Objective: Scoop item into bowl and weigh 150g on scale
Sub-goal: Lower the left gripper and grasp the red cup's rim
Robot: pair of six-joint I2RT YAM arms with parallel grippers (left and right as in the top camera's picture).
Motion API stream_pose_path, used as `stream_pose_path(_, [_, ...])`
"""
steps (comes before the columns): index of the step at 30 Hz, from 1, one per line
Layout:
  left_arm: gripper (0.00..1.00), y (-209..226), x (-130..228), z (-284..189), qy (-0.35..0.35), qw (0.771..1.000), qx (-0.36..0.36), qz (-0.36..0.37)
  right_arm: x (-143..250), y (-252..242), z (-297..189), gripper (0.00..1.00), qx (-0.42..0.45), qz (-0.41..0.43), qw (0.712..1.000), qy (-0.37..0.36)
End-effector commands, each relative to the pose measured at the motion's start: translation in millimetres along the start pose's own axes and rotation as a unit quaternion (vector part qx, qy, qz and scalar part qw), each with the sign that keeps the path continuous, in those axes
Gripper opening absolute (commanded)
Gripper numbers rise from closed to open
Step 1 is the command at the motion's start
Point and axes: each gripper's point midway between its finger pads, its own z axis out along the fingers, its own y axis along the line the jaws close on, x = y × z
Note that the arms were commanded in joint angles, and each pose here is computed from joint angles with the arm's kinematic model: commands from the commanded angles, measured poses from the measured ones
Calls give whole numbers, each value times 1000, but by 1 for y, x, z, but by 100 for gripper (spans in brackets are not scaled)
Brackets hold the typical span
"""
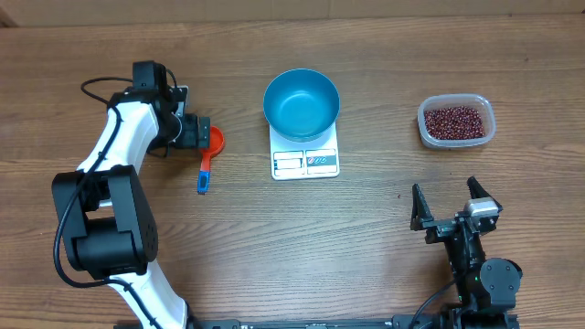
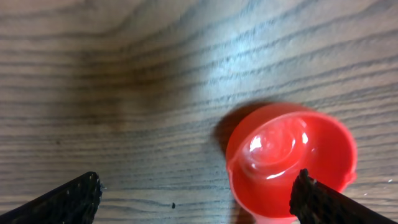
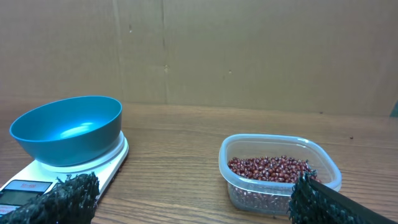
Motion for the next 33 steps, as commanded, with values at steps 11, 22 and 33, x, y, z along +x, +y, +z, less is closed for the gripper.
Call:
stream_pose_path(11, [100, 6, 10, 17, 1, 1000, -6, 5, 2, 1, 0, 100, -2, 2, 1000, -1])
stream_pose_path(22, [100, 6, 15, 25, -1, 1000, -6, 6, 2, 1, 0, 100, -2, 2, 1000, -1])
stream_pose_path(33, [100, 6, 19, 33, -6, 1000, -5, 6, 2, 1, 0, 100, -2, 2, 1000, -1])
